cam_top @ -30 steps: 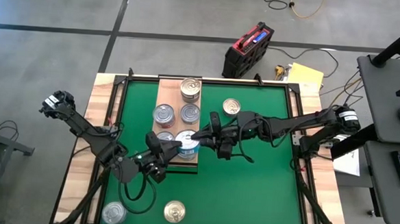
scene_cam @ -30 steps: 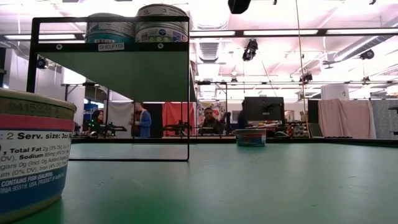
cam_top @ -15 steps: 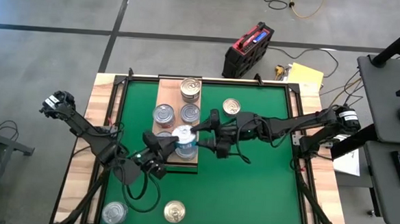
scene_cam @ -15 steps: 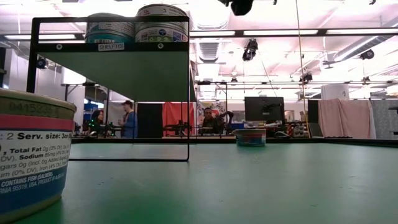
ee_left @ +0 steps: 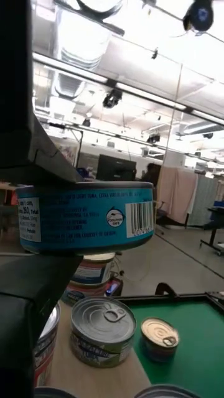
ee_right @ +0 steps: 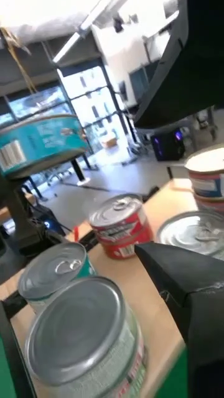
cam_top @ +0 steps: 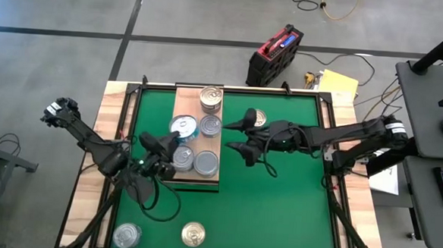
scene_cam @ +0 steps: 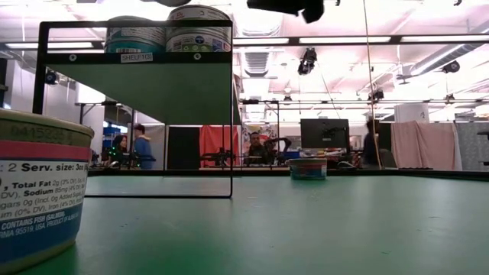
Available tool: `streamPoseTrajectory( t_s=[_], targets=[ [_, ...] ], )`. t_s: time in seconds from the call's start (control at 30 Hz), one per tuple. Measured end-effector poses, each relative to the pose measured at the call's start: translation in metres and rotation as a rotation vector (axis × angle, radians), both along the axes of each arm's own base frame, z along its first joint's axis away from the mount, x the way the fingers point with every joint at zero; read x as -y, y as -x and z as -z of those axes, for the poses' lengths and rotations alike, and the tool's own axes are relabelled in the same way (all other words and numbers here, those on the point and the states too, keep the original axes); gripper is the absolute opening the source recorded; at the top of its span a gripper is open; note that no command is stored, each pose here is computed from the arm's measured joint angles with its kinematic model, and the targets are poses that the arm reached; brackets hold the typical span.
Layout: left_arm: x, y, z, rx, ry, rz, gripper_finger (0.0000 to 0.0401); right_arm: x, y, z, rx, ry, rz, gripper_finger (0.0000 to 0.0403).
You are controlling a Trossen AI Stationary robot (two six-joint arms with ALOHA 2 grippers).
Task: Stack canned seafood by type on shelf
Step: Put the yellow and blue tuna can on the shelf
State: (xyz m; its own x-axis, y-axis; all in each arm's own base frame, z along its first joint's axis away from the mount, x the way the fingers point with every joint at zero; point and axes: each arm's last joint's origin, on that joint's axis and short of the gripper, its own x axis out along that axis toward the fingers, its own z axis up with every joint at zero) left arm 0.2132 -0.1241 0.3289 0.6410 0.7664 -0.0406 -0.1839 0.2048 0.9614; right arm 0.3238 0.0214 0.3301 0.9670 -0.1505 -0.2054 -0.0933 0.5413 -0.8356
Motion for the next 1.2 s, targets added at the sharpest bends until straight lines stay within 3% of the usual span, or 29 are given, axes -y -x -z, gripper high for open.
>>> streamPoseTrajectory(
  t_s=[0.4,0.6,0.77,1.2],
  targets=[
    [-0.028,0.029,0.008,-0.074,0.003,-0.023,0.0131,0.002,0.028,-0.014,-0.04,-0.097,0.025,0.0295],
    [-0.049,0.047,0.012,-0.093,0.118,-0.066,0.0131,0.003,0.031,-0.009,-0.064,-0.1,0.028,0.0299],
    [-0.061,0.049,0.015,-0.12,0.251,-0.115,0.0131,0.003,0.03,-0.007,-0.078,-0.099,0.028,0.0289],
    [-0.089,0.057,0.012,-0.212,0.204,-0.252,0.0134,0.003,0.03,-0.006,-0.081,-0.103,0.029,0.0284]
  ],
)
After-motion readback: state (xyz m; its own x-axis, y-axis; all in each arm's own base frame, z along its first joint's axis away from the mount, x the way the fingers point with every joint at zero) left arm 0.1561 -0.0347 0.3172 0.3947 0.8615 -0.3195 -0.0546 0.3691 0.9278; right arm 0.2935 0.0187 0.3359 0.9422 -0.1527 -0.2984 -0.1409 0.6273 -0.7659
